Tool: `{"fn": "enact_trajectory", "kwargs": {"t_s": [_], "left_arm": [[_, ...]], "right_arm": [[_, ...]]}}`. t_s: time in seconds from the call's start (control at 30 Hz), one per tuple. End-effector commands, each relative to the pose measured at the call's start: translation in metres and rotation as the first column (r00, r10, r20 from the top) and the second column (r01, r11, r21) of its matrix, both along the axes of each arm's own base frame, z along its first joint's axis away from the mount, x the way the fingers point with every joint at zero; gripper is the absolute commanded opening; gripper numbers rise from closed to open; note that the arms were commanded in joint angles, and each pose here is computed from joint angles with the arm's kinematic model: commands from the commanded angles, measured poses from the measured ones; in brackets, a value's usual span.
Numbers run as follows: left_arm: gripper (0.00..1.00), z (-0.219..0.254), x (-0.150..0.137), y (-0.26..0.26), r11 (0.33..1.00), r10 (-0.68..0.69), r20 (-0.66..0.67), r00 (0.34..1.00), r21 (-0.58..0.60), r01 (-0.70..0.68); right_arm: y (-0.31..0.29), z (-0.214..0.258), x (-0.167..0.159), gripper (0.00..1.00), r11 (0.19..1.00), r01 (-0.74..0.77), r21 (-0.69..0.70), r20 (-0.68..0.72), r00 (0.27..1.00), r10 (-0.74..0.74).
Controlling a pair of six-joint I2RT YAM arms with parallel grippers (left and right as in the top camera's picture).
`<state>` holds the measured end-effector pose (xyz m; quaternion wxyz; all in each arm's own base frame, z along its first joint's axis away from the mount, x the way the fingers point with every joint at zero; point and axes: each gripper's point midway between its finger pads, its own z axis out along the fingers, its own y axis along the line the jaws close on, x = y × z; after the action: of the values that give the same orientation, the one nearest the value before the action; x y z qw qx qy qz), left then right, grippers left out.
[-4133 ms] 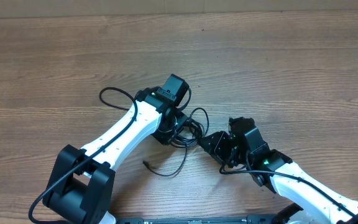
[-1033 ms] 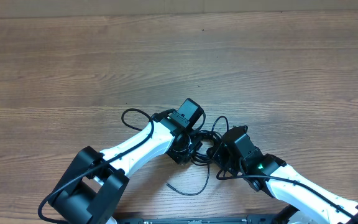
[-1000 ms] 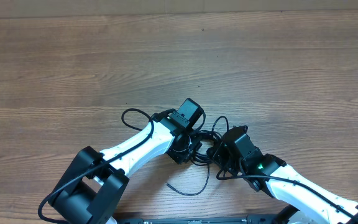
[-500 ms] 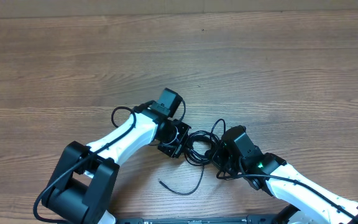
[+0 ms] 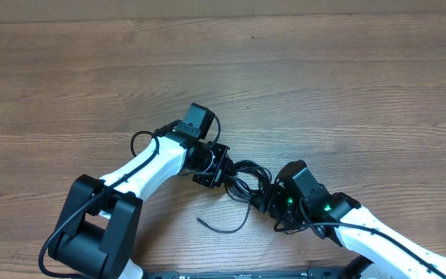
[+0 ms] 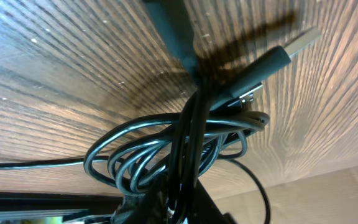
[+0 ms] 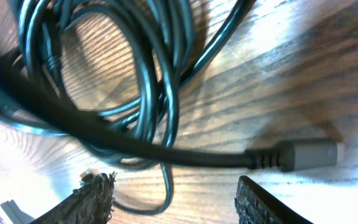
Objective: Untangle cables
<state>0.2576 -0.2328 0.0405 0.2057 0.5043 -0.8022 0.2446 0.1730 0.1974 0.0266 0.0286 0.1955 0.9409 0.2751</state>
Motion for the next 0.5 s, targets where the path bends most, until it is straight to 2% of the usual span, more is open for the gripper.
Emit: {"fn": "enact_trajectory", "kwargs": {"t_s": [0.0,0.1,0.17,0.23,0.27,0.3,0.4,0.47], "left_arm": [[0.15,0.013,0.011,-0.002,0.993,0.108,-0.055,0.993,-0.045,-0.111],[0.15,0.02,0.02,-0.008,0.99,0.103,-0.022,0.994,-0.097,-0.104],[0.17,0.019,0.021,-0.007,0.991,0.093,-0.004,0.996,-0.092,-0.093],[0.25,0.016,0.022,-0.005,0.996,0.054,0.042,0.998,-0.074,-0.051],[0.35,0.016,0.021,-0.004,0.997,0.021,0.069,0.997,-0.072,-0.016],[0.4,0.015,0.02,-0.004,0.997,-0.009,0.091,0.996,-0.072,0.016],[0.43,0.012,0.016,-0.004,0.996,-0.067,0.123,0.99,-0.049,0.073],[0.45,0.005,0.01,0.001,0.996,-0.094,0.123,0.988,0.015,0.093]], "right_arm": [[0.011,0.023,0.008,0.61,0.998,-0.034,0.052,0.062,0.998,0.031],[0.014,0.026,0.012,0.62,0.997,-0.037,0.065,0.083,0.996,0.032],[0.019,0.032,0.019,0.62,0.995,-0.041,0.091,0.122,0.992,0.03],[0.024,0.038,0.025,0.62,0.992,-0.047,0.114,0.157,0.987,0.029],[0.026,0.04,0.027,0.62,0.992,-0.048,0.12,0.168,0.985,0.027],[0.025,0.04,0.029,0.62,0.992,-0.042,0.115,0.173,0.985,0.022],[0.021,0.038,0.032,0.63,0.995,-0.026,0.095,0.182,0.983,0.008],[0.021,0.038,0.031,0.63,0.995,-0.027,0.094,0.18,0.984,0.009]]}}
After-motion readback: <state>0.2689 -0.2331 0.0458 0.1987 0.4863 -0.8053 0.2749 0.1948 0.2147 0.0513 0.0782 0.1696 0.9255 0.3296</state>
